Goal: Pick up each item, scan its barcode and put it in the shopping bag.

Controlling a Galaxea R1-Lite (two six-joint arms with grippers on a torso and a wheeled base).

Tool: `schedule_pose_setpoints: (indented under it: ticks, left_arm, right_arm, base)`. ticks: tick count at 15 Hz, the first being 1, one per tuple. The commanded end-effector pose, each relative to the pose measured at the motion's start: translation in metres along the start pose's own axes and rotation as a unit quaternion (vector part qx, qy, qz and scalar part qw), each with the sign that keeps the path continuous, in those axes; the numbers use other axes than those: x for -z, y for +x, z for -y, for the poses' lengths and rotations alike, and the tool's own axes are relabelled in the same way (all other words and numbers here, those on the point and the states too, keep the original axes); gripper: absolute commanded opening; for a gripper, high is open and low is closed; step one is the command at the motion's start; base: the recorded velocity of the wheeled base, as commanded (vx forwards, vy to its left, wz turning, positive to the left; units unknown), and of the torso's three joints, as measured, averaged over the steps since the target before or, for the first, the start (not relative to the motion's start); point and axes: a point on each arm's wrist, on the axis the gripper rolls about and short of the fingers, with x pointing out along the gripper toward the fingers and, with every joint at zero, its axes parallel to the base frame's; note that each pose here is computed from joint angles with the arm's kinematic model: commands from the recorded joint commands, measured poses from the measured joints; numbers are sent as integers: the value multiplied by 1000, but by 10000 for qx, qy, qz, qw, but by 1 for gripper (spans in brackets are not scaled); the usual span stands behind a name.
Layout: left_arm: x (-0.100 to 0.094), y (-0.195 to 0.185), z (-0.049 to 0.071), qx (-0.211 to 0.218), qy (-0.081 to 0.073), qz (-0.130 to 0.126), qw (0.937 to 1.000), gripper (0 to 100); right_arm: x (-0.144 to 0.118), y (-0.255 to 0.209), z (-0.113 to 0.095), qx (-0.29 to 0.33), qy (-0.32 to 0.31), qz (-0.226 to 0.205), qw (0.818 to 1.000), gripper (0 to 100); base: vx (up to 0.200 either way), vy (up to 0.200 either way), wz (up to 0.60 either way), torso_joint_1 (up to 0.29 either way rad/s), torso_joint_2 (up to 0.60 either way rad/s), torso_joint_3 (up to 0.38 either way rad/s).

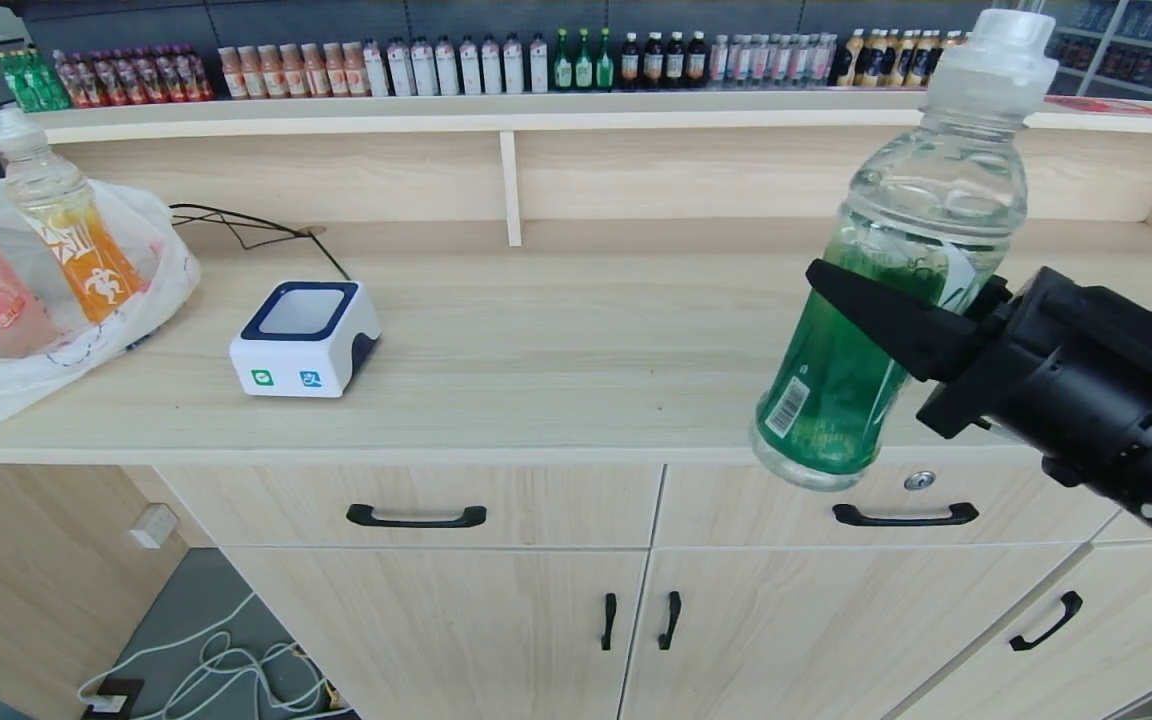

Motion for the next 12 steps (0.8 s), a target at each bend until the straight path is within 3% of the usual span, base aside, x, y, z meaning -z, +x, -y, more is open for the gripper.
schedule_pose_setpoints:
  ticks: [1, 5, 7, 10, 12]
  left_arm:
    - [0, 0, 0, 3, -1, 2, 10000, 100]
    - [0, 0, 0, 3, -1, 2, 10000, 100]
    - [0, 0, 0, -5, -1, 2, 10000, 100]
    - [0, 0, 0, -5, -1, 2, 10000, 100]
    - [0, 0, 0, 3, -1, 2, 10000, 100]
  right_arm:
    - [-6, -6, -4, -66, 406, 94, 9991, 0]
    - [5, -7, -8, -621, 1703, -107, 9834, 0]
    - [3, -3, -11, -843, 2247, 105, 9707, 0]
    - [9, 4, -19, -1316, 2571, 416, 9565, 0]
    - [25, 7, -26, -1399, 2769, 165, 9505, 0]
  base:
    - [0, 0, 0, 0, 0, 0]
    - [0, 0, 0, 0, 0, 0]
    - [0, 0, 0, 0, 0, 0]
    - [0, 0, 0, 0, 0, 0]
    - [0, 0, 0, 0, 0, 0]
